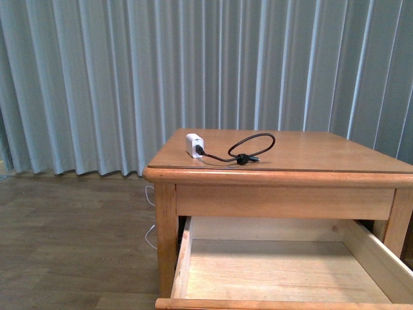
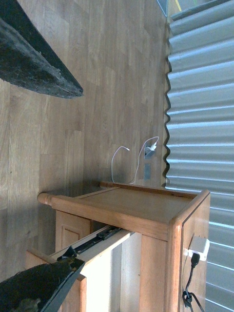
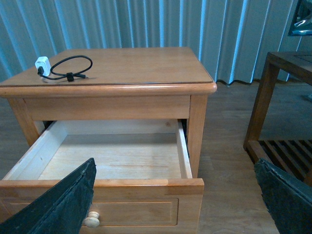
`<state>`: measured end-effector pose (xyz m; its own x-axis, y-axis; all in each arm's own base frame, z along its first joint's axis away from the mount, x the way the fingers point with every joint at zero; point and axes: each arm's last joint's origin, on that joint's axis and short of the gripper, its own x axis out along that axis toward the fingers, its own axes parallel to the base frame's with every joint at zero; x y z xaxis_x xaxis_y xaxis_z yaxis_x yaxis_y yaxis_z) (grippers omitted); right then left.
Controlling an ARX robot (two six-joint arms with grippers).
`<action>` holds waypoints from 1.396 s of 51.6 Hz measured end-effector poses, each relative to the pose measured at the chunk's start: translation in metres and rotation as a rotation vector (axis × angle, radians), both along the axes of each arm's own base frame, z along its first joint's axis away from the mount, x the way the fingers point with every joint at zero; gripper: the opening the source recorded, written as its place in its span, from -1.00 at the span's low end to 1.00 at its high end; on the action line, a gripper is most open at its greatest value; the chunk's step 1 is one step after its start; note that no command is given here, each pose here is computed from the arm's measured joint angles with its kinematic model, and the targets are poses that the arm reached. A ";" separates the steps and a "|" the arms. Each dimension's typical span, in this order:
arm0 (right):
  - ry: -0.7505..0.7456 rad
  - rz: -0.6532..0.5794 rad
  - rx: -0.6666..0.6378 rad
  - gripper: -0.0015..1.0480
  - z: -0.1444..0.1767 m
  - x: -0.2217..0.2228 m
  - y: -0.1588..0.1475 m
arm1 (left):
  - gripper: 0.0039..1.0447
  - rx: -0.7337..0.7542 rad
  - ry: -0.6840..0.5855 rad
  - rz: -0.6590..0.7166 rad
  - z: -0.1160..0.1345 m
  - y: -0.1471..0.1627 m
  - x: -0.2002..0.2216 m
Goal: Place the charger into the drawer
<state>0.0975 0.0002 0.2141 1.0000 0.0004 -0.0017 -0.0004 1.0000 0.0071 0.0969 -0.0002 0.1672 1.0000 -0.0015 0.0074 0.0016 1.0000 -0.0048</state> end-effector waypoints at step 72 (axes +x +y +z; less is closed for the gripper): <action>0.000 0.000 -0.002 0.85 0.000 0.000 0.000 | 0.89 0.049 0.176 0.039 0.115 -0.137 0.278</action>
